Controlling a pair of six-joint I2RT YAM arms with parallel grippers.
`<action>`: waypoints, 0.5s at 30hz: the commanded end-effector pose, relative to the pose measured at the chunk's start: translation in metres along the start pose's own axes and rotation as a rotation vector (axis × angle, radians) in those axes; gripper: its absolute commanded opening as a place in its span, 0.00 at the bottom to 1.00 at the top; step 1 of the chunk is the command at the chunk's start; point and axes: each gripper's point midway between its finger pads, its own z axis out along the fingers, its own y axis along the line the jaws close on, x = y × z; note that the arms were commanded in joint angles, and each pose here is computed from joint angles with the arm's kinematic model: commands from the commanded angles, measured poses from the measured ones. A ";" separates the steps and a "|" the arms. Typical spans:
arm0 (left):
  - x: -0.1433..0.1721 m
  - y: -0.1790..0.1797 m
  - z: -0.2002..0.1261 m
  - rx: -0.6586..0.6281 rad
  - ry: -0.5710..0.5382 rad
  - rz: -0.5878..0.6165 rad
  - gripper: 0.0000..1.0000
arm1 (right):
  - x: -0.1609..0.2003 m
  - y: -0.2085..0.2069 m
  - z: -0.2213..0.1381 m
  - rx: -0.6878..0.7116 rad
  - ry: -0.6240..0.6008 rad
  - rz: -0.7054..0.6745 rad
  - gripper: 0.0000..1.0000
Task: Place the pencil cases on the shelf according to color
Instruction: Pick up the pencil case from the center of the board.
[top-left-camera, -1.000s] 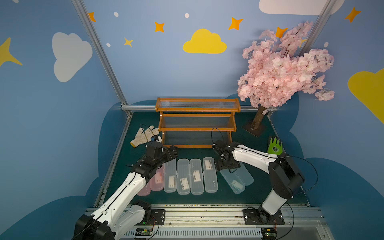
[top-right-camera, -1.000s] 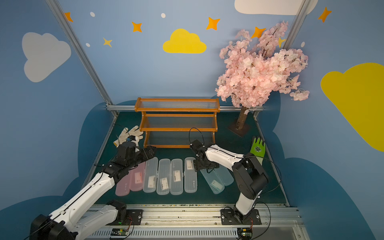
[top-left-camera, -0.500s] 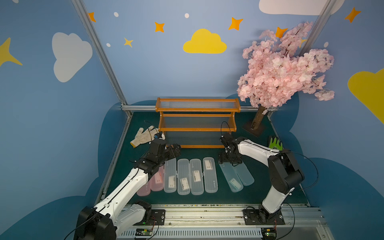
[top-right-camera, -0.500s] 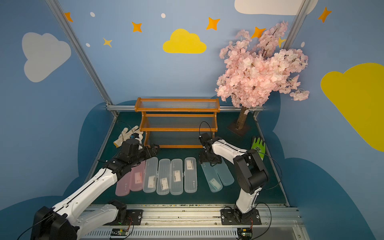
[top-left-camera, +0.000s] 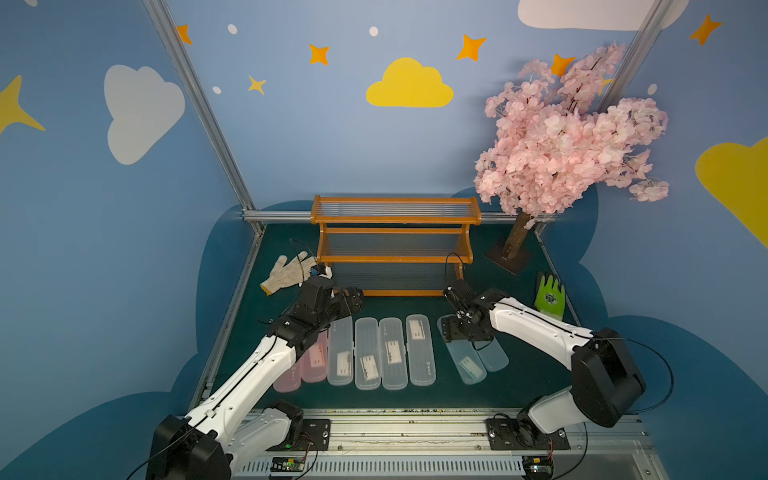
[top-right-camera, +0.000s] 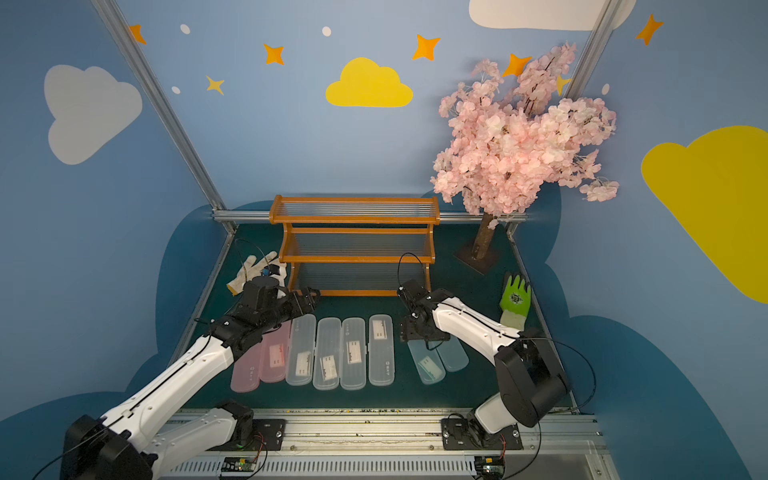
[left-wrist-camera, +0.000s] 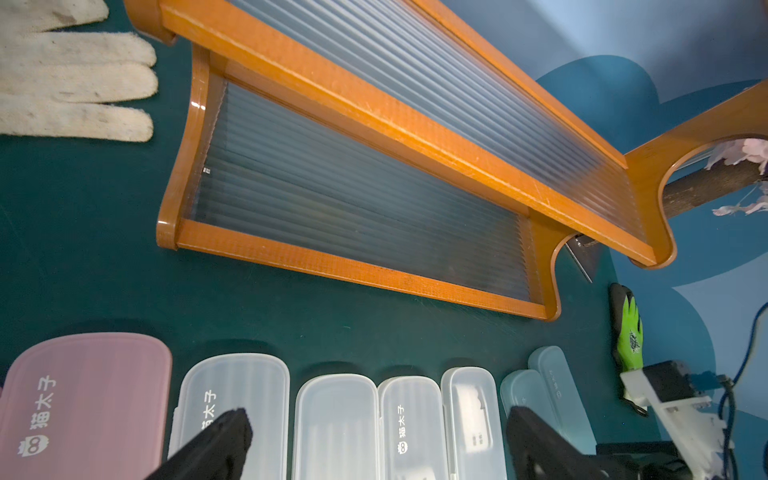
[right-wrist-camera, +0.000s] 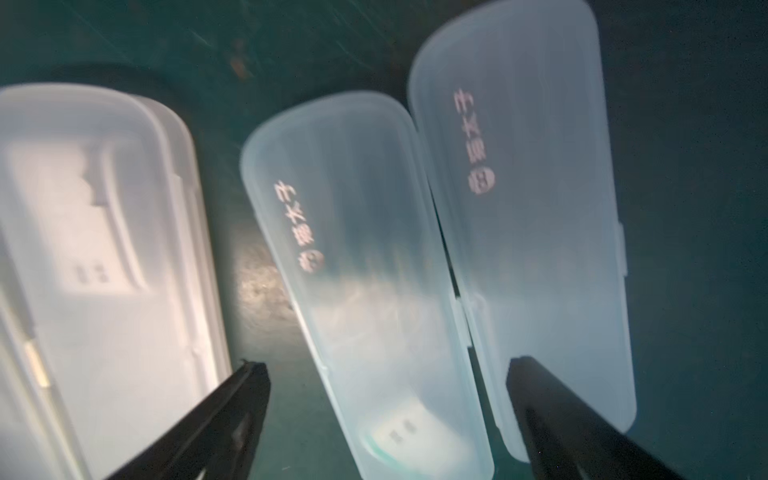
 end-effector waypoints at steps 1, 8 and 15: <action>-0.002 -0.005 -0.007 0.015 -0.003 0.022 1.00 | 0.029 -0.013 0.003 0.050 0.060 0.069 0.96; 0.001 -0.007 -0.011 0.026 0.005 0.026 1.00 | 0.059 -0.011 0.019 0.043 0.125 0.096 0.97; 0.001 -0.007 -0.012 0.028 -0.001 0.023 1.00 | 0.073 0.003 0.027 -0.010 0.137 0.093 0.97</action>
